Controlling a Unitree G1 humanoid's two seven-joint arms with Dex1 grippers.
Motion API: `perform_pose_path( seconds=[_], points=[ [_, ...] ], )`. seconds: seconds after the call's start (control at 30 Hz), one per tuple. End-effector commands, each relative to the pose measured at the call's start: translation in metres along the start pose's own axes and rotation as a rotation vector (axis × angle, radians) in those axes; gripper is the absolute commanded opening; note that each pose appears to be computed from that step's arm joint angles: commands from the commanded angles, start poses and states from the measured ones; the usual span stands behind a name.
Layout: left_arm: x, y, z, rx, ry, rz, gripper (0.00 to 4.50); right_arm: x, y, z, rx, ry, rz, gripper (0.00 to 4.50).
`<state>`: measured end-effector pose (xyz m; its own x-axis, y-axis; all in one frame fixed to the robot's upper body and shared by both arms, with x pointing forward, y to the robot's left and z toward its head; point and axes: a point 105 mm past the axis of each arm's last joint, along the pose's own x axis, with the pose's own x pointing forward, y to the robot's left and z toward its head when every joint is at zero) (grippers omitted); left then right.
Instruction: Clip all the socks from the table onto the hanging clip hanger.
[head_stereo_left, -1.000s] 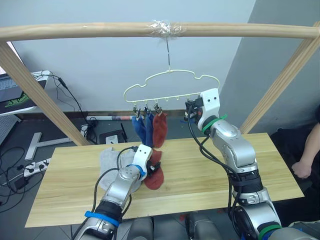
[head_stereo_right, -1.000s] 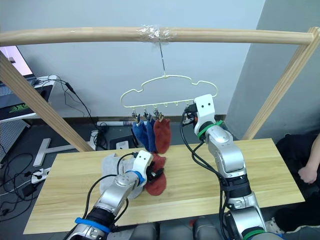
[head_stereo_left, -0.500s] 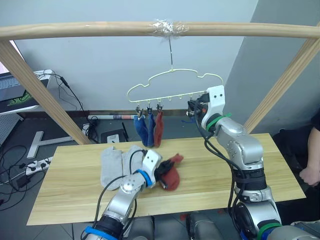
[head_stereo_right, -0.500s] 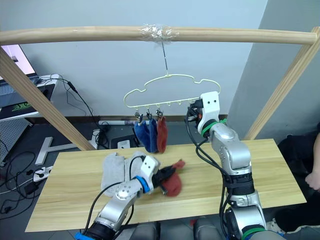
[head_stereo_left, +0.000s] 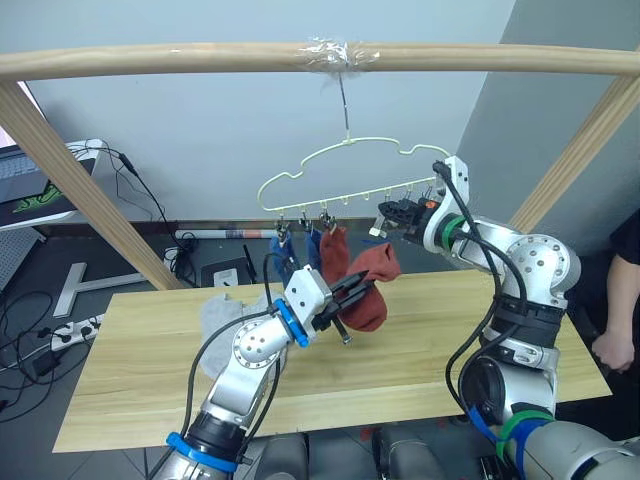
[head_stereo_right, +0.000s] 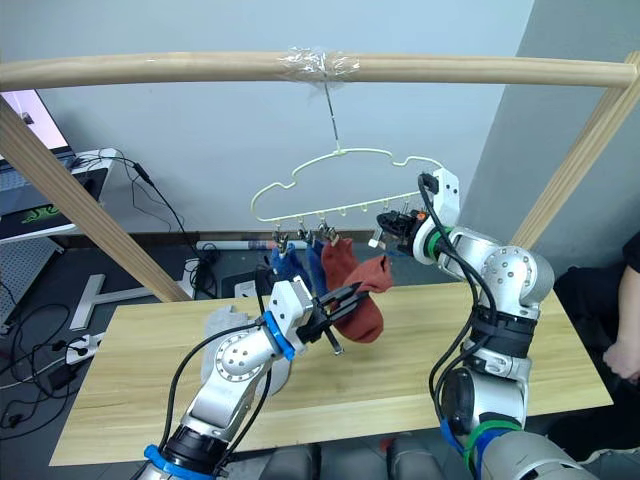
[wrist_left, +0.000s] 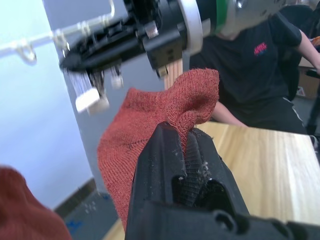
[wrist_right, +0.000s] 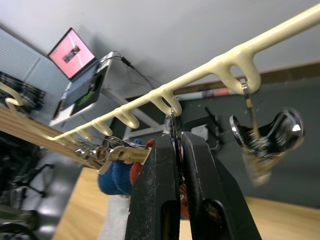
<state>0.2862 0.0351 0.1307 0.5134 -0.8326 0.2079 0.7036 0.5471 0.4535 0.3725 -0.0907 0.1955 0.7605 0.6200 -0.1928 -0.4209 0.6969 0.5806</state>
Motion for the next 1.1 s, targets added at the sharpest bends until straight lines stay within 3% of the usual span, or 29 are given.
perform_pose_path(
  seconds=[0.03, 0.5, 0.63, 0.93, 1.0, 1.1],
  points=[
    [0.008, 0.002, 0.009, 0.035, -0.046, 0.028, 0.02, -0.004, 0.0, 0.0, 0.033, 0.019, 0.0, 0.0],
    [0.015, 0.01, 0.004, 0.095, -0.036, 0.076, 0.02, -0.01, 0.006, 0.003, 0.048, 0.033, 0.011, 0.0],
    [0.019, 0.01, 0.005, 0.096, -0.043, 0.076, 0.0, -0.011, 0.009, 0.007, 0.061, 0.016, 0.032, 1.18],
    [0.028, 0.012, 0.001, 0.067, -0.014, 0.085, 0.0, -0.021, 0.014, 0.022, 0.045, -0.057, 0.07, 4.43],
    [0.03, 0.013, -0.004, 0.048, 0.01, 0.086, 0.0, -0.026, 0.016, 0.025, 0.031, -0.073, 0.08, 4.47],
    [0.034, 0.016, -0.009, -0.025, 0.035, 0.1, 0.85, -0.037, 0.017, 0.023, -0.067, -0.091, 0.077, 4.5]
  ],
)
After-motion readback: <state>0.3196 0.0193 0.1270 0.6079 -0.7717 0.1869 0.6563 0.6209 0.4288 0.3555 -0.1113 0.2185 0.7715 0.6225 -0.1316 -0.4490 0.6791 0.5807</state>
